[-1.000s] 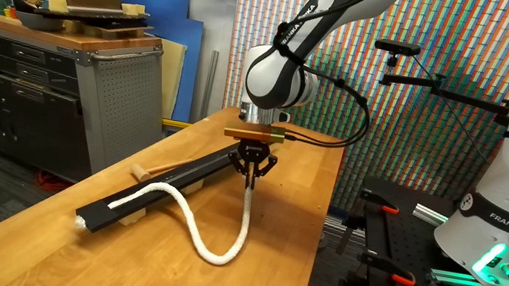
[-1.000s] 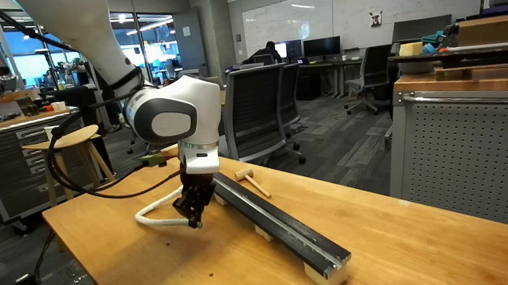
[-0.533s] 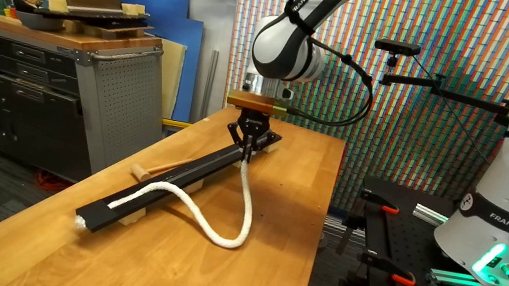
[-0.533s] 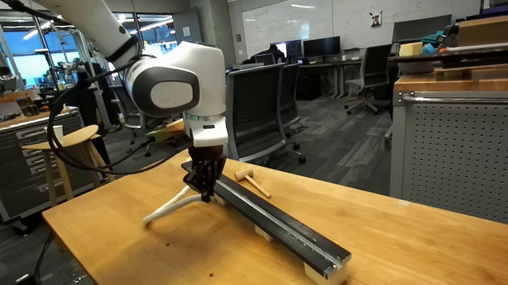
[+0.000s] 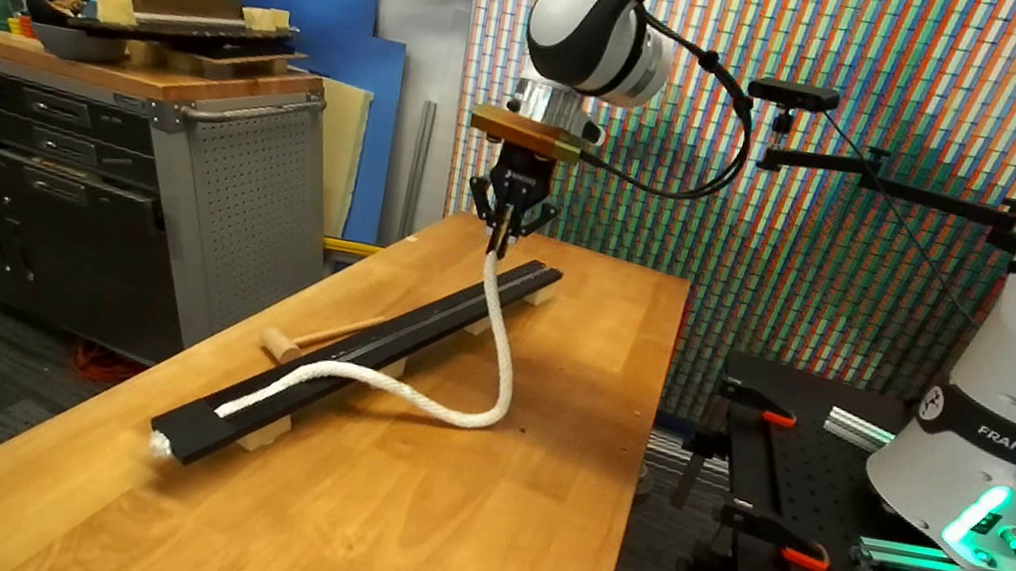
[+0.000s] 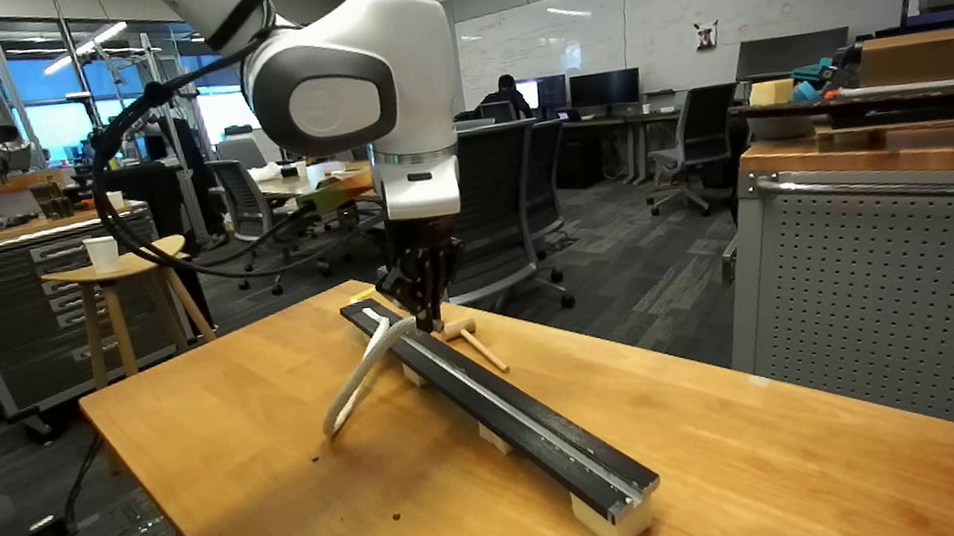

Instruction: Place the white rope on the black board

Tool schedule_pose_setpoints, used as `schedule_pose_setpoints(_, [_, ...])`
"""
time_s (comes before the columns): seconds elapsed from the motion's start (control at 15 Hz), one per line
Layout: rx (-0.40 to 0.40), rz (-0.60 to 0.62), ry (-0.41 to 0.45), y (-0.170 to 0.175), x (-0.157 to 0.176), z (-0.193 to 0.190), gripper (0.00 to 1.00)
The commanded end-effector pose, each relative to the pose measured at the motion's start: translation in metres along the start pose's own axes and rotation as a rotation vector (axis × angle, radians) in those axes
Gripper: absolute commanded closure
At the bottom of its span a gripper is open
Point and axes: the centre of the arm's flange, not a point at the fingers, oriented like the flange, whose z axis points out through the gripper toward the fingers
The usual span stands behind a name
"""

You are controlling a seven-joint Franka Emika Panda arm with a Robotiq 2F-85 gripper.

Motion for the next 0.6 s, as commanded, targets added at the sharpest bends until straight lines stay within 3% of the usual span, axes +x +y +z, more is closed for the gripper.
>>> schedule_pose_setpoints(0.0, [0.059,0.057,-0.042,-0.006,0.024,-0.039,0.97])
schedule_pose_setpoints(0.53, [0.163,0.254,-0.133,-0.011,0.092,-0.081,0.97])
